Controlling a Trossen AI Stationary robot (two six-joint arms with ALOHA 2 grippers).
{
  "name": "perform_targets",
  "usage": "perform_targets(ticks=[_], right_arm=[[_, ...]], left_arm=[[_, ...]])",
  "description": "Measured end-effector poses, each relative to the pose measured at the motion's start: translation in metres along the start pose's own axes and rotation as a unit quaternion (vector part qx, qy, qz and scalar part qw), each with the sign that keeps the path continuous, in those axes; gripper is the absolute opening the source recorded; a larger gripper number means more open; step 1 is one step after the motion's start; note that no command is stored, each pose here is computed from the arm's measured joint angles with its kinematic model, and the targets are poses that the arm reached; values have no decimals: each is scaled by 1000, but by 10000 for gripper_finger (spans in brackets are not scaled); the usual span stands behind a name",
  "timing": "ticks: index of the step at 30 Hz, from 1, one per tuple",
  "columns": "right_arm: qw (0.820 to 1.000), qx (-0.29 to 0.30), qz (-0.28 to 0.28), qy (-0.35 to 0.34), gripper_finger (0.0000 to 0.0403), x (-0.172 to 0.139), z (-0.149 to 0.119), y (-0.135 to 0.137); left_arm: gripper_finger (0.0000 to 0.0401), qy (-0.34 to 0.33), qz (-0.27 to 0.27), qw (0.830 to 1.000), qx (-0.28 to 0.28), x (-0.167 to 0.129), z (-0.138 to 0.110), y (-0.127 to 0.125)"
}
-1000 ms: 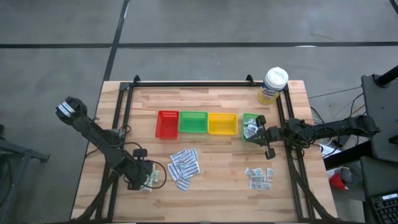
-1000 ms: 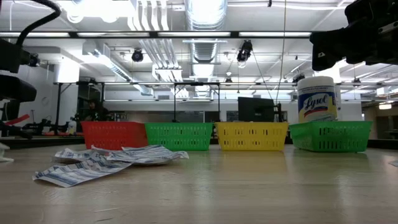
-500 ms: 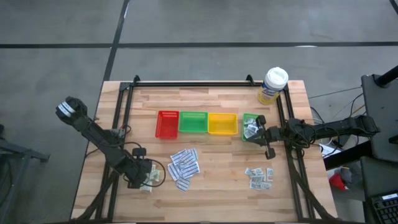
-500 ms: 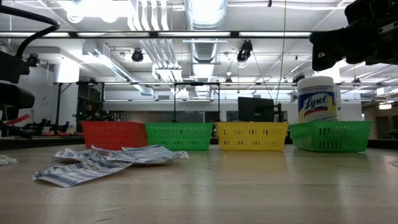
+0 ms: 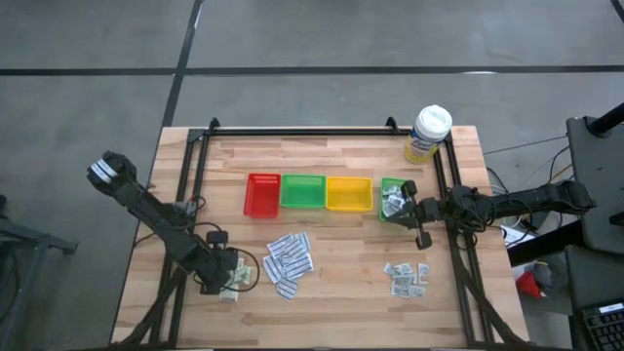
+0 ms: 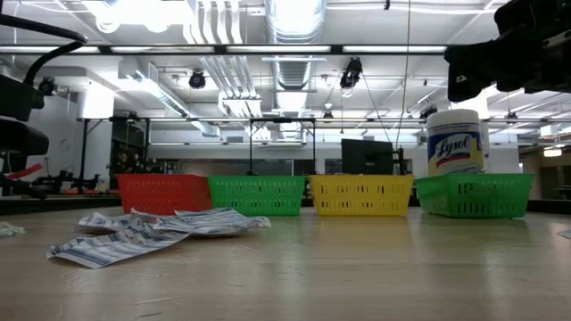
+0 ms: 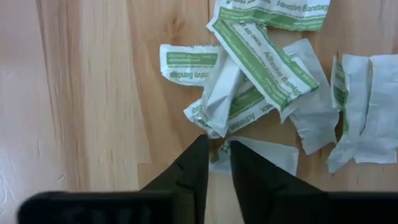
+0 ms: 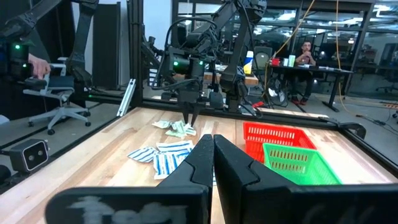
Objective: Pick & Place First Aid Supplies
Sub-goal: Put the green bandage into the left green bin
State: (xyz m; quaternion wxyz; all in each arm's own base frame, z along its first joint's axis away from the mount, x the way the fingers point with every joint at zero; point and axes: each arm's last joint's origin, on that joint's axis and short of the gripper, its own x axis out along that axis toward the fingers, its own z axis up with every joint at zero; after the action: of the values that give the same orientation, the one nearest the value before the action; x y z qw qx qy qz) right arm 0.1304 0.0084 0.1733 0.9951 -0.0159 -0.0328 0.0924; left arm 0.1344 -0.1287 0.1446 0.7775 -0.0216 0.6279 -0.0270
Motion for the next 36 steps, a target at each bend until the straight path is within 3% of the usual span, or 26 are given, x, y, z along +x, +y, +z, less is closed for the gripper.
perform_targets(ticks=[7, 16, 24, 33, 36], right_arm=[[1000, 1, 0, 0, 8, 0, 0, 0], [1000, 1, 0, -1, 8, 0, 0, 0], [1000, 0, 0, 0, 8, 0, 0, 0], [1000, 0, 0, -1, 8, 0, 0, 0], [1000, 0, 0, -1, 8, 0, 0, 0]], left_arm=[[6, 3, 9, 1000, -12, 0, -1, 1], [1, 37, 36, 998, -42, -3, -8, 7], [0, 86, 122, 987, -64, -29, -7, 12], [0, 45, 140, 987, -70, -46, 4, 7], [0, -1, 160, 984, -75, -51, 9, 7]])
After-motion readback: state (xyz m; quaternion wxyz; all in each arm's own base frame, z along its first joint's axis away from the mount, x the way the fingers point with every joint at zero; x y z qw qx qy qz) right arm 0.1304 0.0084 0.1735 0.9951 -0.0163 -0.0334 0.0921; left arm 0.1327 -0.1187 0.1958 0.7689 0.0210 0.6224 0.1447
